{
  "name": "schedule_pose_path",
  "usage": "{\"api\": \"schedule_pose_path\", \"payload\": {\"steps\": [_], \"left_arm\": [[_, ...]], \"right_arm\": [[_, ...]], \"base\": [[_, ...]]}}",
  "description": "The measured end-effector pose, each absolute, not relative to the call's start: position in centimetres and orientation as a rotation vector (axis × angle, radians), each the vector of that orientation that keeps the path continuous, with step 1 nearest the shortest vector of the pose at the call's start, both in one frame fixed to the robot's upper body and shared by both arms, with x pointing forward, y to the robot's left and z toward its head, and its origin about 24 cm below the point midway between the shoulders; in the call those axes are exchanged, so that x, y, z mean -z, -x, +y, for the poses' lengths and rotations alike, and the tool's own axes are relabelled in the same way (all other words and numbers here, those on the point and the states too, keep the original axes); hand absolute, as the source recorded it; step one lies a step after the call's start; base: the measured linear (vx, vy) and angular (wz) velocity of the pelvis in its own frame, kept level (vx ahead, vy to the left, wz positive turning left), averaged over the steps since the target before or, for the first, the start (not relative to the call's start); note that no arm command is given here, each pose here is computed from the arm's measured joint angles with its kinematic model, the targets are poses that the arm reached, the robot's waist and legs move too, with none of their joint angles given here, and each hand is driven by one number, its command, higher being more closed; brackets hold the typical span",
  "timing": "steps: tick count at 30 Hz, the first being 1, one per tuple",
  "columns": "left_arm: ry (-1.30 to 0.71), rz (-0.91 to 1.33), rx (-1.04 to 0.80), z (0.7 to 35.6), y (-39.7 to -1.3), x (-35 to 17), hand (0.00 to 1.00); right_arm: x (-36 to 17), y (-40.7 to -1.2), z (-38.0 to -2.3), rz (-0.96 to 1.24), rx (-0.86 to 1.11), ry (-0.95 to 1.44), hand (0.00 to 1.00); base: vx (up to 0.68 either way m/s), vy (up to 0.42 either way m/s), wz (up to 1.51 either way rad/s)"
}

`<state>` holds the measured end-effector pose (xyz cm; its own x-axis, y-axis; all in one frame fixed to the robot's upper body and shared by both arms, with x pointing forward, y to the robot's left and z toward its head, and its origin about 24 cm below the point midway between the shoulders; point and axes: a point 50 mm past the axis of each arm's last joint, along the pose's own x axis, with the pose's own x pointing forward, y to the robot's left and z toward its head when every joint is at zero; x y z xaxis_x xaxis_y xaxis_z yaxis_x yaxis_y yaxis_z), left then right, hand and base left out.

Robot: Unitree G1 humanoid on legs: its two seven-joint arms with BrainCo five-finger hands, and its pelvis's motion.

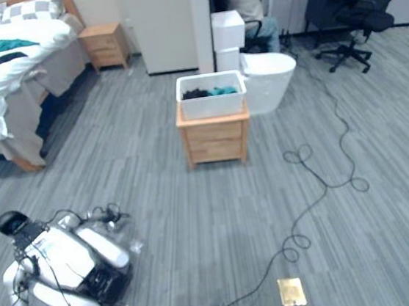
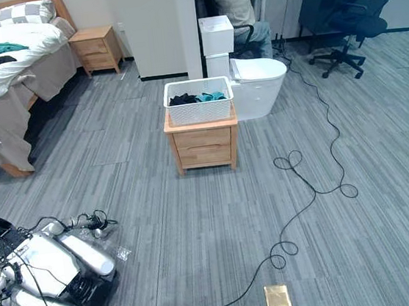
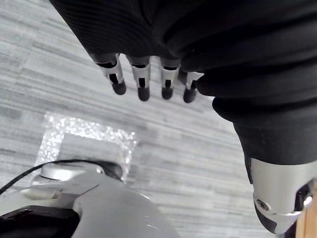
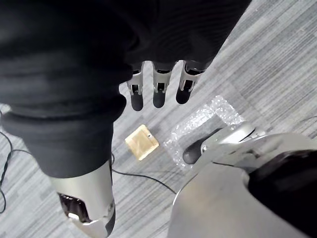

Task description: Pick up the laundry basket with both hands and put the clothes into the washing machine.

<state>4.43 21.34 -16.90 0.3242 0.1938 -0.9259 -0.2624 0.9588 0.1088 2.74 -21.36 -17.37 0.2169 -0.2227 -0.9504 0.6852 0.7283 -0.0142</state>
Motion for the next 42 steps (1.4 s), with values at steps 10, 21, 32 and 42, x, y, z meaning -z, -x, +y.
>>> {"api": "schedule_pose_path", "payload": {"steps": [10,21,32,42], "left_arm": [[0.086,1.140,-0.301,21.0,-6.8,16.7,0.00],[0.093,1.146,-0.296,20.7,-6.7,16.8,0.00],[0.095,1.151,-0.294,20.6,-6.7,16.8,0.00],[0.102,1.145,-0.304,20.9,-6.8,16.8,0.00]], "right_arm": [[17.3,-5.5,-20.6,1.138,0.640,-0.506,0.00],[17.3,-5.6,-20.4,1.135,0.638,-0.514,0.00],[17.3,-5.7,-20.3,1.129,0.627,-0.531,0.00],[17.3,-5.8,-20.5,1.117,0.652,-0.549,0.00]], "base": [[0.04,-0.006,0.01],[-0.02,-0.003,-0.01],[0.00,0.000,0.00],[0.00,0.001,-0.06]]}}
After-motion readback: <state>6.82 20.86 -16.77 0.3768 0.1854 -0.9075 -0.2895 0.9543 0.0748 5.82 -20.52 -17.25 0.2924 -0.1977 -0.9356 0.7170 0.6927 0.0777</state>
